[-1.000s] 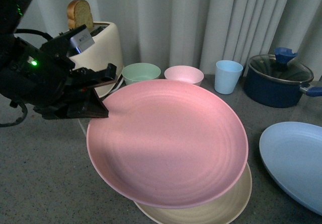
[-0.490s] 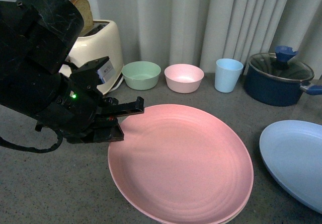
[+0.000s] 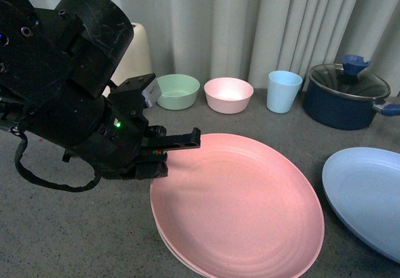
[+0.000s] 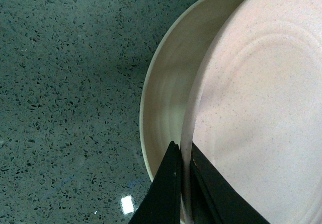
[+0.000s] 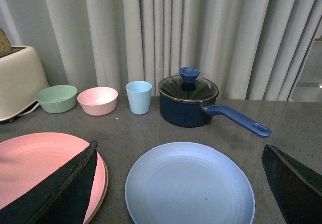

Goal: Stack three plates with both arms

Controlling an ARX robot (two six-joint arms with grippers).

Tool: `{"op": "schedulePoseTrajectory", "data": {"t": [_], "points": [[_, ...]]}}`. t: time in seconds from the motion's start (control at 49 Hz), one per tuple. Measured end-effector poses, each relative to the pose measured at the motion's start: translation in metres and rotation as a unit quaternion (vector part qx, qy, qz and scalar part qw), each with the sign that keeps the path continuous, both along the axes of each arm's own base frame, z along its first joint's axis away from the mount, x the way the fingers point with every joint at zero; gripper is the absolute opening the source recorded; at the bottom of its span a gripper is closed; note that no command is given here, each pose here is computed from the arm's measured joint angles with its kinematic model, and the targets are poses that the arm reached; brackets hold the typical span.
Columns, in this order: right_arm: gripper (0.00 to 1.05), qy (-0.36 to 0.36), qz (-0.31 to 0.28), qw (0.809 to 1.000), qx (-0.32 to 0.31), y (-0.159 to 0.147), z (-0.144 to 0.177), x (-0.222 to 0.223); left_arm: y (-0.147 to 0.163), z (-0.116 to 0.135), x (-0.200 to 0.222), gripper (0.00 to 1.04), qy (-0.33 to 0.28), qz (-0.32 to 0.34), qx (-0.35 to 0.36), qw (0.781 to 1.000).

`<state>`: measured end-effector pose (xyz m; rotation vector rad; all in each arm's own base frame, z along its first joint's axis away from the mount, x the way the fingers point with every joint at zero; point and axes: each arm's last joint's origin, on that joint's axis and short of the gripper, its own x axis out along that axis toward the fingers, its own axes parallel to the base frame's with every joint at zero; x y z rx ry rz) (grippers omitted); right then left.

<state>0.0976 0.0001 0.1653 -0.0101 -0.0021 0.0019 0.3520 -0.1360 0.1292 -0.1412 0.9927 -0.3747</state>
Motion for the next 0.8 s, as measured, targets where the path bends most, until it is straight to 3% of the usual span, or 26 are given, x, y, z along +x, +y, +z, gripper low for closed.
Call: {"op": "schedulePoseTrajectory", "data": {"t": [0.082, 0.306, 0.388, 0.51, 0.571, 0.755, 0.796], "points": [[0.97, 0.000, 0.000, 1.000, 0.000, 0.000, 0.000, 0.000, -0.001, -0.001, 0.000, 0.08, 0.001, 0.001, 0.002, 1.000], [0.97, 0.000, 0.000, 1.000, 0.000, 0.000, 0.000, 0.000, 0.012, 0.012, 0.004, 0.54, -0.016, 0.033, -0.046, 0.998], [0.97, 0.000, 0.000, 1.000, 0.000, 0.000, 0.000, 0.000, 0.032, 0.030, 0.002, 0.72, -0.045, 0.058, -0.076, 0.994], [0.97, 0.000, 0.000, 1.000, 0.000, 0.000, 0.000, 0.000, 0.085, 0.063, -0.022, 0.99, -0.157, 0.135, -0.090, 0.974], [0.97, 0.000, 0.000, 1.000, 0.000, 0.000, 0.000, 0.000, 0.102, 0.069, -0.043, 0.97, -0.200, 0.167, -0.059, 0.964], [0.97, 0.000, 0.000, 1.000, 0.000, 0.000, 0.000, 0.000, 0.107, 0.071, -0.057, 0.97, -0.217, 0.164, -0.040, 0.961], [0.97, 0.000, 0.000, 1.000, 0.000, 0.000, 0.000, 0.000, 0.106, 0.064, -0.057, 0.91, -0.272, 0.175, -0.008, 0.946]]}}
